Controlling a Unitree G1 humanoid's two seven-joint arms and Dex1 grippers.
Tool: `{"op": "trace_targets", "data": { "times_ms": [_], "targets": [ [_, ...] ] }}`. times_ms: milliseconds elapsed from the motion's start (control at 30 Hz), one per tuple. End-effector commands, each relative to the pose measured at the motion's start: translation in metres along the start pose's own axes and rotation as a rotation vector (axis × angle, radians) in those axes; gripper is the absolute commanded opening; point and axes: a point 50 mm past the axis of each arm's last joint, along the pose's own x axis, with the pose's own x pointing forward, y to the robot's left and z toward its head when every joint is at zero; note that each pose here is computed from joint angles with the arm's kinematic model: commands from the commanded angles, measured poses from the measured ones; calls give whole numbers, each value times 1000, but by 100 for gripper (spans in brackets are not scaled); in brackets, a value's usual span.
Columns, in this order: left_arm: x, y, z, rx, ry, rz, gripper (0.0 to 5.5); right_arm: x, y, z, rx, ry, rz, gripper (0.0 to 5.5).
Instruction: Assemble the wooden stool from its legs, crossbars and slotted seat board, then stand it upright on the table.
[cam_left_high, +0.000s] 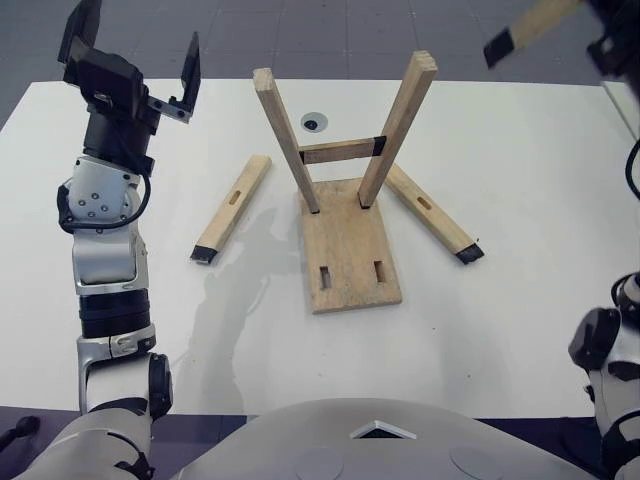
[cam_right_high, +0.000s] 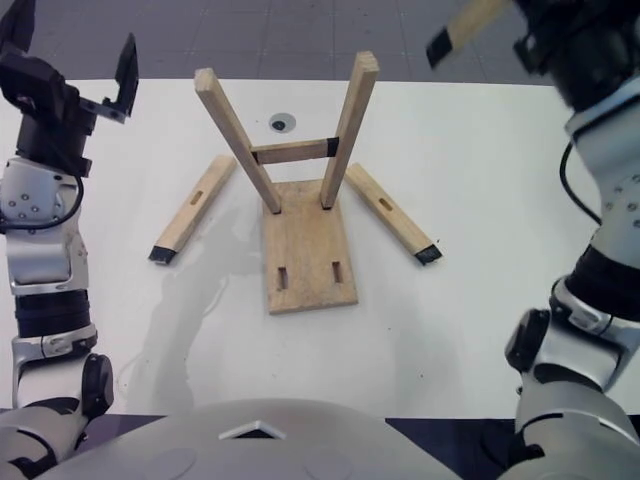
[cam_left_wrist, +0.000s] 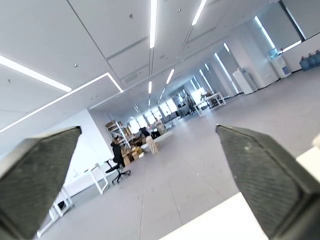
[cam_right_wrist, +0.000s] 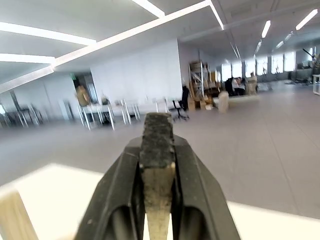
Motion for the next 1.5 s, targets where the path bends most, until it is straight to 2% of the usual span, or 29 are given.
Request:
{"op": "trace_targets", "data": {
  "times_ms": [33, 233, 600, 933, 1200, 1367, 1500],
  "targets": [
    [-3, -2, -8, 7, 56, 2, 540, -1, 0, -46, -50, 177, 54, 42],
    [-3, -12, -11, -1, 72, -41, 540, 6, 6, -94, -59, 312, 117, 42],
    [-7, -14, -15, -10, 99, -40, 540, 7, 11, -115, -30, 358, 134, 42],
    [-9, -14, -18, -15, 118, -38, 540, -17, -15, -141, -60, 456, 2, 42],
    [-13, -13, -20, -19, 133, -29, 540, -39, -37, -128, -59, 437, -127, 42],
    [-14, -13, -21, -18, 137, -21, 540, -38, -39, -125, -66, 436, -124, 42],
    [-14, -14, -22, -21, 136, -25, 540, -35, -38, -112, -55, 345, -122, 42]
  ]
}}
